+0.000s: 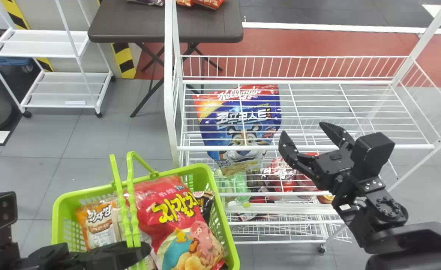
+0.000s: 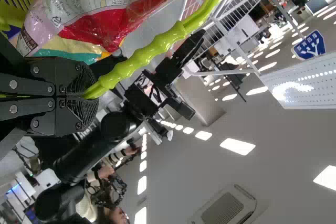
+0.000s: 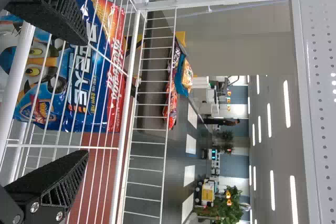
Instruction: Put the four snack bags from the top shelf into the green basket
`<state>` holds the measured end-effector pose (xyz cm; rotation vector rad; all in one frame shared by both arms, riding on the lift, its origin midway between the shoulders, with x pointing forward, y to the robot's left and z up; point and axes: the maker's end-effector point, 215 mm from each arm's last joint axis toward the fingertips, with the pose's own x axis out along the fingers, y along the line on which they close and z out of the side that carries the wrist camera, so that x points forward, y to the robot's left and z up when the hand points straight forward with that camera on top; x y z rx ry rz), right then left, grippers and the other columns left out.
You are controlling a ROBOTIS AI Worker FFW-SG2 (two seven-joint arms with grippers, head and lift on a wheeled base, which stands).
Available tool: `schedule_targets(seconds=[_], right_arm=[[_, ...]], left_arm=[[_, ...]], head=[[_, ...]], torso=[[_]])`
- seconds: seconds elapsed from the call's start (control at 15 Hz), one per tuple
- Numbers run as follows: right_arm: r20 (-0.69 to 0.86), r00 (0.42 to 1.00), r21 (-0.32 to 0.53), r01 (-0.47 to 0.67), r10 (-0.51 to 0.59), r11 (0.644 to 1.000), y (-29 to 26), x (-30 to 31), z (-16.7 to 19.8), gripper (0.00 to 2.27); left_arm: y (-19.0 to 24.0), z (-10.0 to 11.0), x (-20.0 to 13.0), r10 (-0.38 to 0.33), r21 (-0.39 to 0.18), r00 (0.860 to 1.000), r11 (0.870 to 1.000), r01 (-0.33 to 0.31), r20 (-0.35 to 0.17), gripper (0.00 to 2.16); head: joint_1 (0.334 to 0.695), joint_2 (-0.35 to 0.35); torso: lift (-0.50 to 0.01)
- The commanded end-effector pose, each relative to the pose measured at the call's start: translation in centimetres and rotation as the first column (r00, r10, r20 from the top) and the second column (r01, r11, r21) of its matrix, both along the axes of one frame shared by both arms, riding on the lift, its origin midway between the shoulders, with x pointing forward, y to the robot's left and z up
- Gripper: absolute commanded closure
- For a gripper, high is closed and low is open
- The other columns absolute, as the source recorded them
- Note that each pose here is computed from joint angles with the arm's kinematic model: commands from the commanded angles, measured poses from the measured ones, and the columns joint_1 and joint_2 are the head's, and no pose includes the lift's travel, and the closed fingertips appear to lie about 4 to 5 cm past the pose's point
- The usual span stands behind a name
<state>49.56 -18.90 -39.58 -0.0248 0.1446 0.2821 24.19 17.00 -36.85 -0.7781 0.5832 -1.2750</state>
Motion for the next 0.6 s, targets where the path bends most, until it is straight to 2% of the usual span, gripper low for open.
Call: schedule_targets(seconds=[0.0,0.53], right_arm=[[-0.001,1.000,0.006,-0.002,0.002,1.000,0.35,-0.23,-0.08,0.08],[0.009,1.000,0.011,0.007,-0.007,1.000,0.54,-0.86,0.41,0.08]], left_arm=[[0.03,0.09,-0.25,-0.007,-0.007,1.000,1.000,0.007,0.001,2.15],[-0.05,0.04,-0.58,-0.011,-0.005,1.000,1.000,0.011,-0.003,2.15]], head=[[0.695,-0.031],[0.695,-0.022]], torso=[[-0.003],[-0.003]])
